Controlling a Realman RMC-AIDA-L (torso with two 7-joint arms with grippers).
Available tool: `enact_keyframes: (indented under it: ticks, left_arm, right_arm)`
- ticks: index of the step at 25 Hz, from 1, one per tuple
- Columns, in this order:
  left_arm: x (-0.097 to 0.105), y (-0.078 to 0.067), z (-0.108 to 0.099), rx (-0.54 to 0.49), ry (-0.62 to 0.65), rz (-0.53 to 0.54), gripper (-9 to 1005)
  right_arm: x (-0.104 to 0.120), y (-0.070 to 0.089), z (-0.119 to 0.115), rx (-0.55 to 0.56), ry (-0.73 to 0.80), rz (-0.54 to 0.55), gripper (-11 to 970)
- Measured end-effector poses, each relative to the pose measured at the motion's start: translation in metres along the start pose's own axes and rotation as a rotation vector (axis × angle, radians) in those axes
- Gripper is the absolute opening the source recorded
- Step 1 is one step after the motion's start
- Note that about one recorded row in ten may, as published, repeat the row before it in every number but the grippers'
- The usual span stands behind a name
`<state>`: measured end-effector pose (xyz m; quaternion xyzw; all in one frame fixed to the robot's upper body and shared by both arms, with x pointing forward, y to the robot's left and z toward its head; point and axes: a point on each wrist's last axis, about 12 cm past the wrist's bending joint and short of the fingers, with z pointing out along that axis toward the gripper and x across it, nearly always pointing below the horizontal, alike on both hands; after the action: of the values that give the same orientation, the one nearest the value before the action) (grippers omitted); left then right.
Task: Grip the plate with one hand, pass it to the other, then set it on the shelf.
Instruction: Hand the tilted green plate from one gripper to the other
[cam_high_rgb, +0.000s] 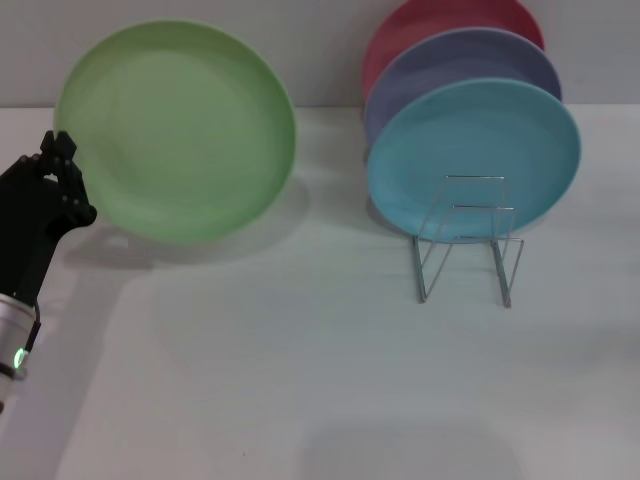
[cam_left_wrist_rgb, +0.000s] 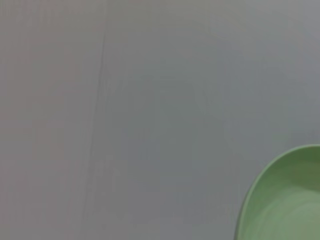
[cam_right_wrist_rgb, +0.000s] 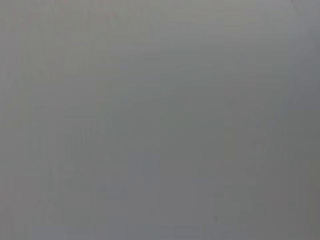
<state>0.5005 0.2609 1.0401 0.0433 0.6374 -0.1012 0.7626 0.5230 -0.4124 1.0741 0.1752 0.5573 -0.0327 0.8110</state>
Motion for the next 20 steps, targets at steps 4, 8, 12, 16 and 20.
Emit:
enact_keyframes:
  ticks: [4,8,12,16,20]
  left_arm:
    - [0.002,0.0,-0.006,0.012,-0.008,0.006,33]
    - [0.004,-0.001,-0.009,0.023,-0.002,0.012,33]
    - [0.009,-0.005,-0.012,0.058,0.024,0.031,33]
    - [0.012,-0.013,-0.016,0.108,0.032,0.049,33]
    - [0.012,-0.018,-0.017,0.132,0.023,0.087,33]
  right_arm:
    - [0.003,0.001,-0.011,0.0,0.0,0.005,630]
    - [0.004,0.002,-0.021,-0.01,-0.007,0.01,630]
    - [0.006,0.004,-0.026,-0.034,0.005,0.011,630]
    - [0.007,0.007,-0.029,-0.058,0.013,0.013,630]
    - [0.01,0.012,-0.034,-0.101,0.029,0.02,630]
